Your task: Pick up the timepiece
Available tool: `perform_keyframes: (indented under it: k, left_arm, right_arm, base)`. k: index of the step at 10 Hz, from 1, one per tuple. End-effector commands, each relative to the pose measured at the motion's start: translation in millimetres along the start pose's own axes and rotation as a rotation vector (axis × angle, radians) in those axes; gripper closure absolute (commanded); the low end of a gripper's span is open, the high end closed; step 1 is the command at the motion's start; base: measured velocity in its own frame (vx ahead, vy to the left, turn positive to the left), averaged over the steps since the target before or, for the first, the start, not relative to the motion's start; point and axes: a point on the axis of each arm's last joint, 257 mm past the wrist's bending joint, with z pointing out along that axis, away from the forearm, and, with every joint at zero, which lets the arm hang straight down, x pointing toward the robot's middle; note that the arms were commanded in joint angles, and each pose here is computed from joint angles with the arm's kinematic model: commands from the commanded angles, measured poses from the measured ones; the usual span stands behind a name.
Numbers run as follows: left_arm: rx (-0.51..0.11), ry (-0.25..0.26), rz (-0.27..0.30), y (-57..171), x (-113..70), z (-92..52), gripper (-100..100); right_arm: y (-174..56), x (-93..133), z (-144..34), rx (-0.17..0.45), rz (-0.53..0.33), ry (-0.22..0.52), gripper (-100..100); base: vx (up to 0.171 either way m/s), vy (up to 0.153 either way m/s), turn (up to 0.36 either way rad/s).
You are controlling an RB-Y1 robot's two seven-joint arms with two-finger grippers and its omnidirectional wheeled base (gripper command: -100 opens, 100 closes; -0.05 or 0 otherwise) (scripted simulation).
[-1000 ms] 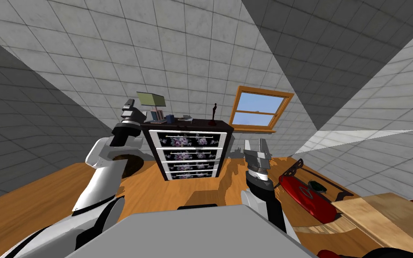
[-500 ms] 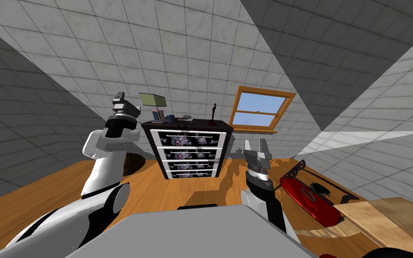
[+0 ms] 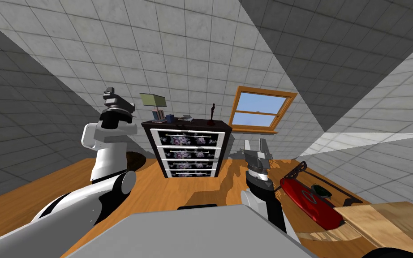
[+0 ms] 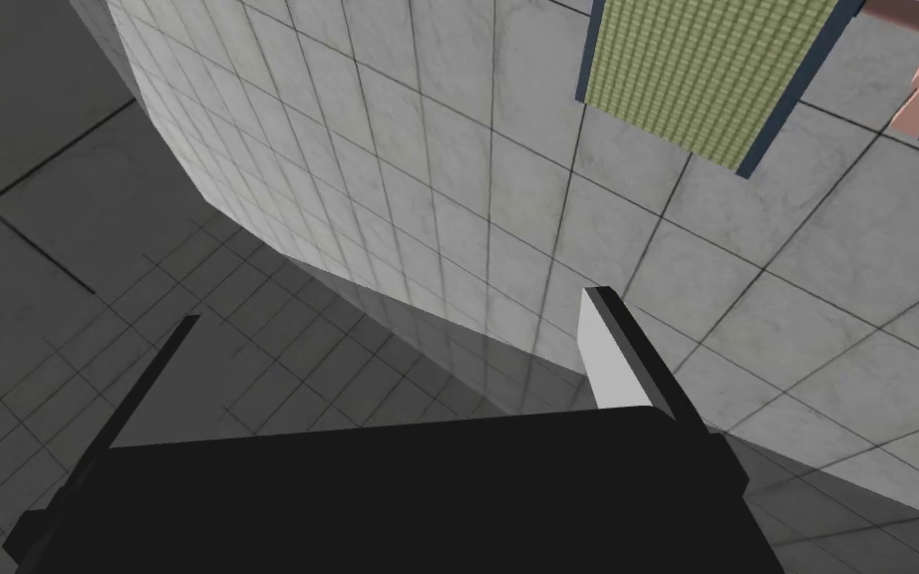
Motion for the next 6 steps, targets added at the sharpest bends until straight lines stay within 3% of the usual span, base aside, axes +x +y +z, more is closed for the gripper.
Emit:
perform_keyframes:
  k: [1, 2, 4, 5, 6]
  left_arm:
    - [-0.009, -0.035, -0.039, -5, -5.3, 10.9, -100]
    - [-0.035, -0.096, -0.073, 1, -28.9, 17.7, -100]
    - [-0.039, -0.102, -0.099, -3, -22.3, 25.6, -100]
    - [-0.074, -0.166, -0.145, 4, -43.1, 32.0, -100]
    - [-0.078, -0.167, -0.162, 4, -38.4, 37.1, -100]
  right_arm:
    - [0, 0, 0.0, 0.0, 0.0, 0.0, 0]
    - [0, 0, 0.0, 0.0, 0.0, 0.0, 0]
    - [0, 0, 0.0, 0.0, 0.0, 0.0, 0]
    - [0, 0, 0.0, 0.0, 0.0, 0.0, 0]
    - [0, 0, 0.0, 0.0, 0.0, 0.0, 0]
  base:
    - [-0.004, -0.069, 0.043]
    - [0.007, -0.08, 0.024]
    - [-0.01, -0.062, 0.006]
    - [0.002, -0.064, -0.002]
    - [0.01, -0.08, 0.012]
